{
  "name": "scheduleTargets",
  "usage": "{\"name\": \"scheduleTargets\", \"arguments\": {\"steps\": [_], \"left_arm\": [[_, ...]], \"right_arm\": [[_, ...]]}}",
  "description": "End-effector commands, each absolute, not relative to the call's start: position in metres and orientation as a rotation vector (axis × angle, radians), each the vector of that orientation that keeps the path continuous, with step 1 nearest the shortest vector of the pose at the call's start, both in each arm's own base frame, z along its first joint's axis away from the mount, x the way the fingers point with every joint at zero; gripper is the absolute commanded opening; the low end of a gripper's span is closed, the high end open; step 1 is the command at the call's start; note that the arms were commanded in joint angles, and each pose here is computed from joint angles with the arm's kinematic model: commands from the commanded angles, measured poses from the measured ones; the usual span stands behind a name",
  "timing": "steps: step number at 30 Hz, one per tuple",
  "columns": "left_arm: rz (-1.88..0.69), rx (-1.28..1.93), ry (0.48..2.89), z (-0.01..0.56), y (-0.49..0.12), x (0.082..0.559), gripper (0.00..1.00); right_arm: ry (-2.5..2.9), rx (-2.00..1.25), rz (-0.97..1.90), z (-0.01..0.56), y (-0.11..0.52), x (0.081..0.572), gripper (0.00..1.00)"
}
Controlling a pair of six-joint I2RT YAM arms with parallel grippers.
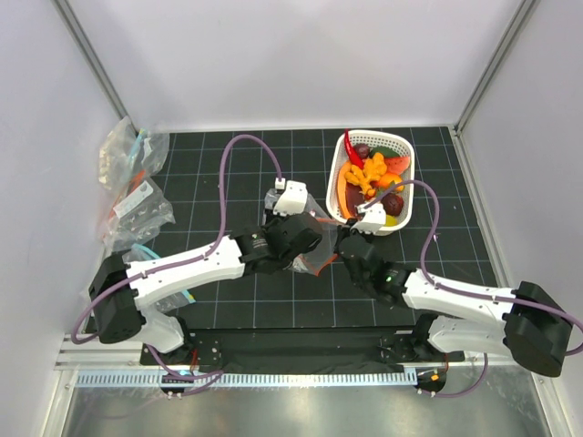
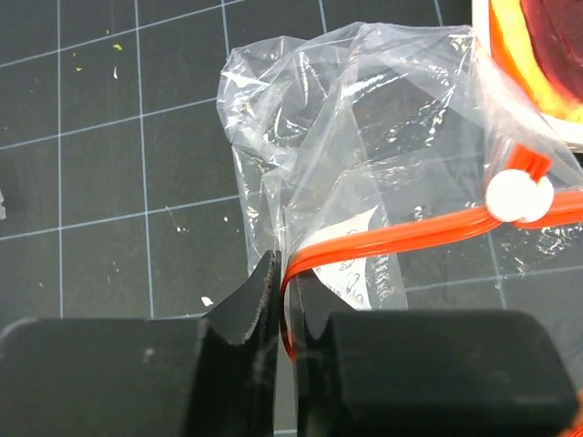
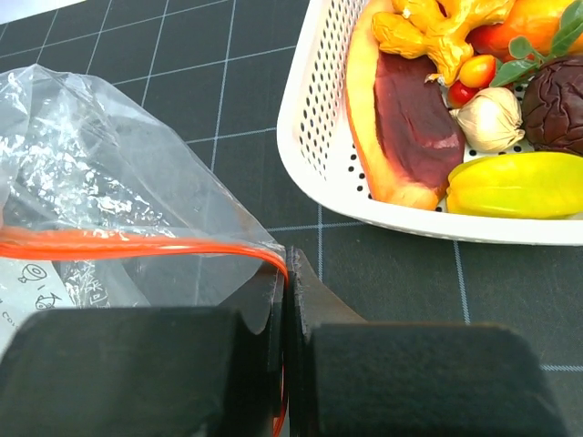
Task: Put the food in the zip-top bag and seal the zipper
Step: Open the zipper of the food storage bag at the center of the board.
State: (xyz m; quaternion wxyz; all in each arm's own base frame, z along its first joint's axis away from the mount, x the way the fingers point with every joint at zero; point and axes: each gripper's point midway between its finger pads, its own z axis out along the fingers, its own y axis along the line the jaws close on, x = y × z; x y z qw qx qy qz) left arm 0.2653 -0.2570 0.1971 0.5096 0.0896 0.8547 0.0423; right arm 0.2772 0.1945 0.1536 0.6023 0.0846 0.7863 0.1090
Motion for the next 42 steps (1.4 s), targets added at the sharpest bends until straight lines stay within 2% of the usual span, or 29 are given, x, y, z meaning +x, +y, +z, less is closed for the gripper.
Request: {"name": "scheduleTargets", "arguments": {"steps": [1, 7, 8, 11, 15, 16, 18, 22, 24, 25, 34, 36, 39, 42], "left_arm": [[0.152, 0.192, 2.029, 0.209, -0.251, 0.27, 0.13], [0.266, 0.253, 2.049, 0.189, -0.255, 0.275, 0.29], [0.276, 0.238, 2.043, 0.192, -0.256, 0.277, 0.38], [0.294, 0.223, 2.053, 0.19, -0.255, 0.276, 0.49], [0.14, 0.281, 2.097, 0.177, -0.273, 0.269, 0.47], [0.084, 0.271, 2.089, 0.182, -0.279, 0.269, 0.45], [-0.019, 0.306, 2.104, 0.182, -0.291, 0.263, 0.32], [-0.12, 0.319, 2.093, 0.185, -0.3, 0.259, 0.28], [-0.214, 0.305, 2.071, 0.195, -0.306, 0.255, 0.34], [-0.219, 0.308, 2.073, 0.189, -0.302, 0.252, 0.41], [-0.397, 0.231, 1.975, 0.206, -0.299, 0.245, 0.6], [-0.378, 0.247, 1.988, 0.203, -0.301, 0.246, 0.6], [-0.333, 0.244, 2.005, 0.2, -0.3, 0.249, 0.53], [-0.298, 0.259, 2.029, 0.194, -0.303, 0.252, 0.32]], "right_arm": [[1.761, 0.284, 0.278, 0.175, 0.188, 0.283, 0.03], [1.688, 0.224, 0.474, 0.193, 0.203, 0.273, 0.01], [1.664, 0.234, 0.504, 0.194, 0.202, 0.271, 0.01], [1.641, 0.245, 0.529, 0.203, 0.198, 0.269, 0.01], [1.633, 0.252, 0.534, 0.203, 0.195, 0.267, 0.01], [1.636, 0.228, 0.559, 0.203, 0.2, 0.265, 0.01], [1.635, 0.2, 0.594, 0.205, 0.21, 0.265, 0.01], [1.651, 0.165, 0.638, 0.2, 0.223, 0.265, 0.01], [1.664, 0.126, 0.672, 0.2, 0.234, 0.263, 0.01], [1.664, 0.124, 0.68, 0.201, 0.235, 0.263, 0.01], [1.536, 0.257, 0.844, 0.217, 0.226, 0.254, 0.01], [1.539, 0.264, 0.854, 0.215, 0.228, 0.255, 0.01], [1.531, 0.266, 0.869, 0.218, 0.229, 0.254, 0.01], [1.516, 0.297, 0.871, 0.219, 0.224, 0.254, 0.01]]}}
